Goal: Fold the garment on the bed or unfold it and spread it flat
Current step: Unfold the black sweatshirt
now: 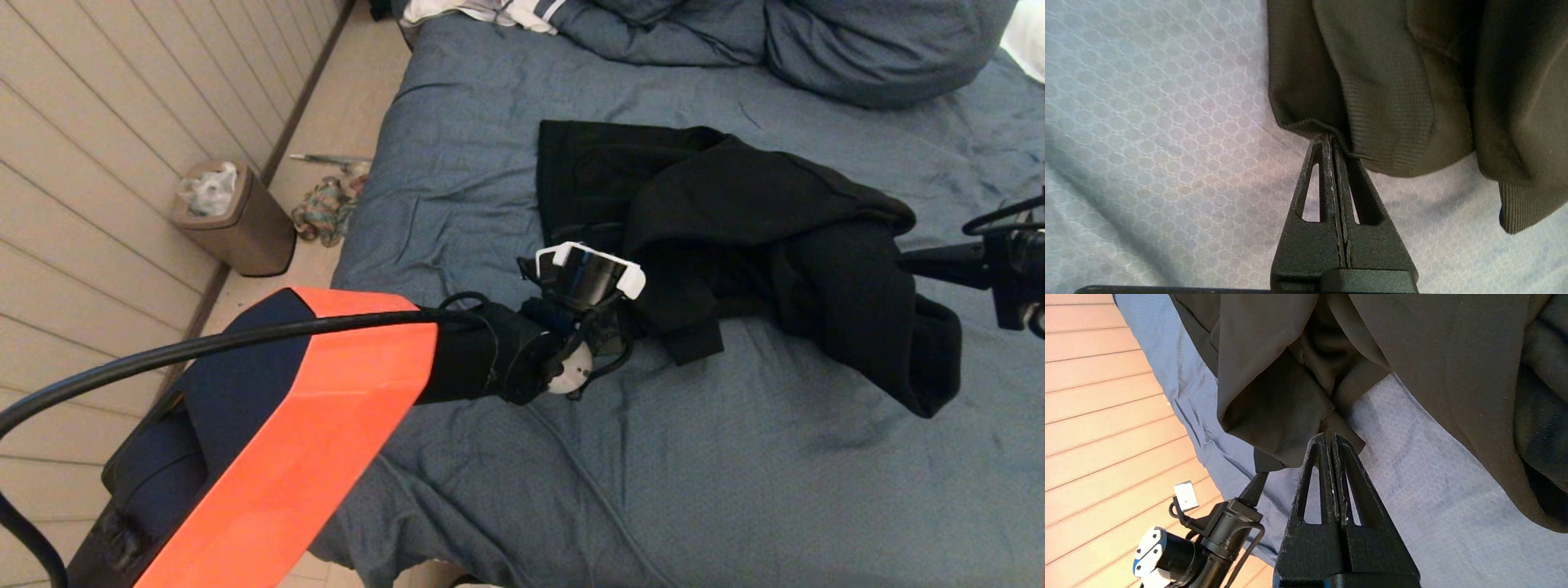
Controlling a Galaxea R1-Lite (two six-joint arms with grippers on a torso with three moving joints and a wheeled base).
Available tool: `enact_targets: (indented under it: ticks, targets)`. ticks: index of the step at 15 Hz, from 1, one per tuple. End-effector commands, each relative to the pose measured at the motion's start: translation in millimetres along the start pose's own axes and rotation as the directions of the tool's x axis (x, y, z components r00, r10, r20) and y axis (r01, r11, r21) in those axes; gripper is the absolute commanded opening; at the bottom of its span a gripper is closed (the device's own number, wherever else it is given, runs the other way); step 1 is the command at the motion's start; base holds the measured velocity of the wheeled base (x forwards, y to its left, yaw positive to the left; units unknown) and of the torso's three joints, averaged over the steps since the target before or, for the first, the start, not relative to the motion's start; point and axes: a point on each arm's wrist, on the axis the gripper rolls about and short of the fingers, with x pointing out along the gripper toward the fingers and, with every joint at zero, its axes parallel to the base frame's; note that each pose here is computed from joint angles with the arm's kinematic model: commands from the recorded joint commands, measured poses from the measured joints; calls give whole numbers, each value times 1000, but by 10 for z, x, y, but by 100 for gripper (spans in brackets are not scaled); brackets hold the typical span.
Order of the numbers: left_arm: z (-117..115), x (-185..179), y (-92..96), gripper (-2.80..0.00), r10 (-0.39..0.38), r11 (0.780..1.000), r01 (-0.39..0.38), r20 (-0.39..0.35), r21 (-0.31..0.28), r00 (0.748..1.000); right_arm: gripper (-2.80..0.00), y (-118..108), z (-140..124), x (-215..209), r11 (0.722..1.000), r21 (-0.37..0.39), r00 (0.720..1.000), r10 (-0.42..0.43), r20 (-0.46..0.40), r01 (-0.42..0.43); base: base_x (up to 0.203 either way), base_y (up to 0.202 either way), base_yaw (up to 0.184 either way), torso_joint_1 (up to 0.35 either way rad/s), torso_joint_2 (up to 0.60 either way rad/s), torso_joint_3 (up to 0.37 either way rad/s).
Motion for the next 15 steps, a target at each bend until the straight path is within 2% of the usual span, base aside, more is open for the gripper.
enact_targets:
  ticks: [1, 6, 8, 11, 12, 15]
  targets:
    - [75, -57, -9, -280, -4, 1000, 5, 16, -12, 1000, -280, -3, 1, 2, 1000, 5, 1000, 3, -3, -3, 0, 0, 0, 0, 0, 0]
    - [359, -298, -29, -280, 12, 999, -8, 92, -43, 996, -280, -2, 1, 1, 1000, 4, 1000, 3, -3, -3, 0, 0, 0, 0, 0, 0]
    - [367, -317, -24, -280, 13, 999, -10, 88, -41, 996, -280, -2, 1, 1, 1000, 4, 1000, 3, -3, -3, 0, 0, 0, 0, 0, 0]
    - [222, -208, -21, -280, 27, 999, -26, 60, -20, 998, -280, -4, 3, -2, 1000, 5, 1000, 1, -1, -1, 0, 0, 0, 0, 0, 0]
    - [175, -180, -32, 0, 32, 999, -32, 59, 1, 998, -280, -5, 3, -1, 1000, 5, 1000, 1, -1, -1, 0, 0, 0, 0, 0, 0]
    - [97, -118, -38, 0, 34, 999, -36, 50, 28, 998, -280, -9, -1, 6, 1000, 5, 1000, 1, -5, -1, 0, 0, 0, 0, 0, 0]
